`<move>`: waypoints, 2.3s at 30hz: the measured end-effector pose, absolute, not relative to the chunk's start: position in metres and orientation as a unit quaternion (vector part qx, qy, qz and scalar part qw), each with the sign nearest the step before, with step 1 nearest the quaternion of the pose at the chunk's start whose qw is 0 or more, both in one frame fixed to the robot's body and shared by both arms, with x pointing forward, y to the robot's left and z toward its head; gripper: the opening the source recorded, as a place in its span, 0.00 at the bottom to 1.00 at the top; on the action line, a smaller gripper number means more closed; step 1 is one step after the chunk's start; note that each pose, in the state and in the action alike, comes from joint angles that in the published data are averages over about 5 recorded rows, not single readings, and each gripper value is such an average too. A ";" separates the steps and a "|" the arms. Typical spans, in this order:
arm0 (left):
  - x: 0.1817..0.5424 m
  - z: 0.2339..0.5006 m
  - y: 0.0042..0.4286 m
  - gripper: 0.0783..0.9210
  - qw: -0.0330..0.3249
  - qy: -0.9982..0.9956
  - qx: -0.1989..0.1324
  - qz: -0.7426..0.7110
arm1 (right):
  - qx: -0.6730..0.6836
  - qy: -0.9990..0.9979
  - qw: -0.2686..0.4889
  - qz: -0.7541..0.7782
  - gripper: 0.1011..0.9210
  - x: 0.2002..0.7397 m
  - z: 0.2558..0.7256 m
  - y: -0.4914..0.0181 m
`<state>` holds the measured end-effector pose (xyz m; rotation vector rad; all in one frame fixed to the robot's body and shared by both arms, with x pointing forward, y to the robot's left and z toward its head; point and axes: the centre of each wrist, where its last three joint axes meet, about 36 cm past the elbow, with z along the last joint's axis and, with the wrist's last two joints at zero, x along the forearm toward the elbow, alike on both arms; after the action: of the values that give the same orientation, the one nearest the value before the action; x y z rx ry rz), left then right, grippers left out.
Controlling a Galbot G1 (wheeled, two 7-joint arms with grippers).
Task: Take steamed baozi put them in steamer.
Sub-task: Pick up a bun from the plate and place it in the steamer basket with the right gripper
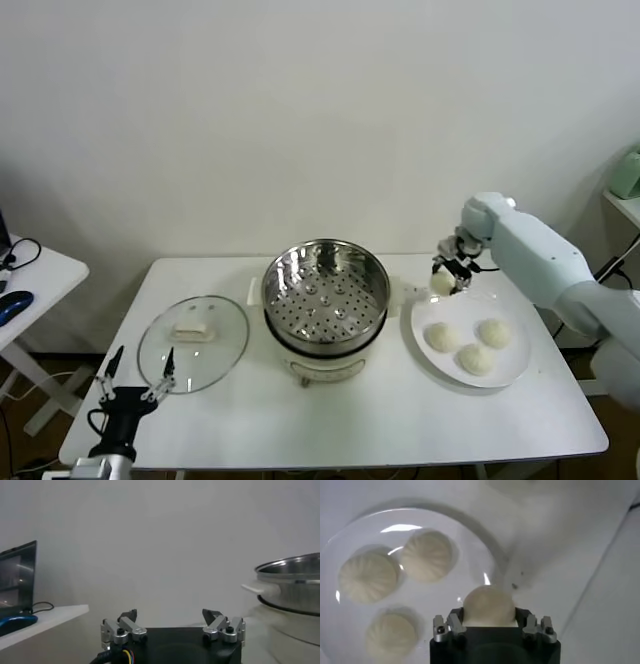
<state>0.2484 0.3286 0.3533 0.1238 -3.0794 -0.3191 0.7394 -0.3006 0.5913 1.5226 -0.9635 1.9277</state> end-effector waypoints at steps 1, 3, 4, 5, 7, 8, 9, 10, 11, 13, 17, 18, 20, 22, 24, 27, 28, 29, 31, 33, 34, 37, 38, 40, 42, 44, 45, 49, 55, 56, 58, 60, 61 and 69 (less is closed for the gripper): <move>0.248 0.353 0.329 0.88 0.023 -0.994 0.038 -0.104 | 0.559 -0.344 0.236 0.716 0.69 0.737 0.601 -0.294; 0.248 0.353 0.329 0.88 0.025 -0.994 0.033 -0.106 | 0.560 -0.322 0.209 0.734 0.69 0.732 0.622 -0.277; 0.248 0.353 0.329 0.88 0.025 -0.993 0.031 -0.107 | 0.560 -0.310 0.195 0.743 0.69 0.730 0.631 -0.268; 0.248 0.353 0.330 0.88 0.026 -0.993 0.029 -0.108 | 0.559 -0.297 0.181 0.752 0.69 0.726 0.641 -0.259; 0.248 0.354 0.331 0.88 0.028 -0.993 0.025 -0.110 | 0.558 -0.270 0.154 0.770 0.69 0.718 0.658 -0.239; 0.249 0.354 0.333 0.88 0.028 -0.993 0.024 -0.112 | 0.556 -0.256 0.141 0.778 0.69 0.714 0.666 -0.229; 0.249 0.355 0.334 0.88 0.029 -0.993 0.023 -0.113 | 0.555 -0.242 0.128 0.786 0.70 0.709 0.672 -0.218; 0.250 0.356 0.335 0.88 0.030 -0.993 0.022 -0.114 | 0.554 -0.228 0.116 0.792 0.70 0.704 0.677 -0.209; 0.250 0.357 0.337 0.88 0.031 -0.993 0.021 -0.115 | 0.553 -0.215 0.104 0.798 0.70 0.699 0.681 -0.199; 0.251 0.358 0.340 0.88 0.032 -0.992 0.019 -0.118 | 0.553 -0.188 0.080 0.808 0.70 0.688 0.687 -0.178; 0.252 0.361 0.346 0.88 0.034 -0.992 0.016 -0.123 | 0.550 -0.141 0.040 0.822 0.70 0.671 0.691 -0.142; 0.253 0.362 0.346 0.88 0.035 -0.992 0.016 -0.124 | 0.550 -0.131 0.031 0.824 0.70 0.668 0.690 -0.133; 0.253 0.363 0.347 0.88 0.035 -0.991 0.015 -0.125 | 0.549 -0.113 0.015 0.828 0.70 0.663 0.688 -0.116; 0.253 0.365 0.348 0.88 0.036 -0.991 0.015 -0.127 | 0.549 -0.097 0.001 0.830 0.70 0.658 0.682 -0.099; 0.253 0.366 0.350 0.88 0.036 -0.991 0.016 -0.129 | 0.550 -0.082 -0.011 0.831 0.70 0.656 0.674 -0.084; 0.253 0.369 0.352 0.88 0.035 -0.990 0.017 -0.133 | 0.552 -0.064 -0.024 0.831 0.70 0.654 0.660 -0.064; 0.253 0.370 0.353 0.88 0.035 -0.990 0.017 -0.134 | 0.552 -0.059 -0.026 0.831 0.70 0.654 0.655 -0.058; 0.253 0.371 0.353 0.88 0.035 -0.990 0.018 -0.134 | 0.553 -0.055 -0.028 0.831 0.70 0.654 0.651 -0.053; 0.252 0.372 0.353 0.88 0.035 -0.990 0.018 -0.136 | 0.555 -0.048 -0.030 0.830 0.70 0.654 0.641 -0.044; 0.252 0.373 0.353 0.88 0.035 -0.990 0.017 -0.136 | 0.556 -0.042 -0.030 0.829 0.70 0.655 0.632 -0.037; 0.251 0.374 0.353 0.88 0.034 -0.990 0.017 -0.137 | 0.557 -0.039 -0.030 0.829 0.70 0.656 0.627 -0.034; 0.252 0.375 0.352 0.88 0.033 -0.990 0.016 -0.138 | 0.561 -0.034 -0.027 0.827 0.70 0.658 0.614 -0.028; 0.252 0.376 0.352 0.88 0.032 -0.990 0.016 -0.139 | 0.562 -0.032 -0.026 0.826 0.70 0.658 0.609 -0.027; 0.252 0.377 0.352 0.88 0.031 -0.989 0.015 -0.141 | 0.564 -0.029 -0.023 0.825 0.70 0.659 0.601 -0.025; 0.253 0.377 0.352 0.88 0.031 -0.989 0.015 -0.141 | 0.566 -0.027 -0.020 0.824 0.70 0.661 0.594 -0.024; 0.253 0.377 0.352 0.88 0.031 -0.989 0.015 -0.141 | 0.567 -0.025 -0.017 0.823 0.70 0.662 0.589 -0.024; 0.253 0.377 0.352 0.88 0.031 -0.989 0.016 -0.141 | 0.567 -0.024 -0.016 0.823 0.70 0.662 0.587 -0.024; 0.252 0.376 0.352 0.88 0.033 -0.989 0.016 -0.140 | 0.568 -0.022 -0.012 0.823 0.71 0.665 0.580 -0.023; 0.252 0.374 0.352 0.88 0.034 -0.989 0.017 -0.140 | 0.567 -0.018 -0.011 0.823 0.71 0.666 0.575 -0.020; 0.252 0.374 0.352 0.88 0.034 -0.989 0.017 -0.140 | 0.567 -0.017 -0.011 0.823 0.71 0.666 0.574 -0.020; 0.252 0.373 0.352 0.88 0.035 -0.989 0.018 -0.139 | 0.567 -0.016 -0.010 0.823 0.71 0.666 0.573 -0.020; 0.252 0.373 0.352 0.88 0.035 -0.990 0.018 -0.139 | 0.568 -0.016 -0.010 0.823 0.73 0.666 0.572 -0.020; 0.252 0.373 0.352 0.88 0.035 -0.990 0.018 -0.139 | 0.568 -0.016 -0.011 0.823 0.75 0.666 0.571 -0.020; 0.250 0.373 0.353 0.88 0.035 -0.990 0.021 -0.138 | 0.570 -0.013 -0.014 0.822 0.88 0.667 0.572 -0.021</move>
<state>0.2499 0.3533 0.3730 0.0643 -3.0422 -0.4247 0.6672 -0.0215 0.5721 1.8063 -0.0398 2.6049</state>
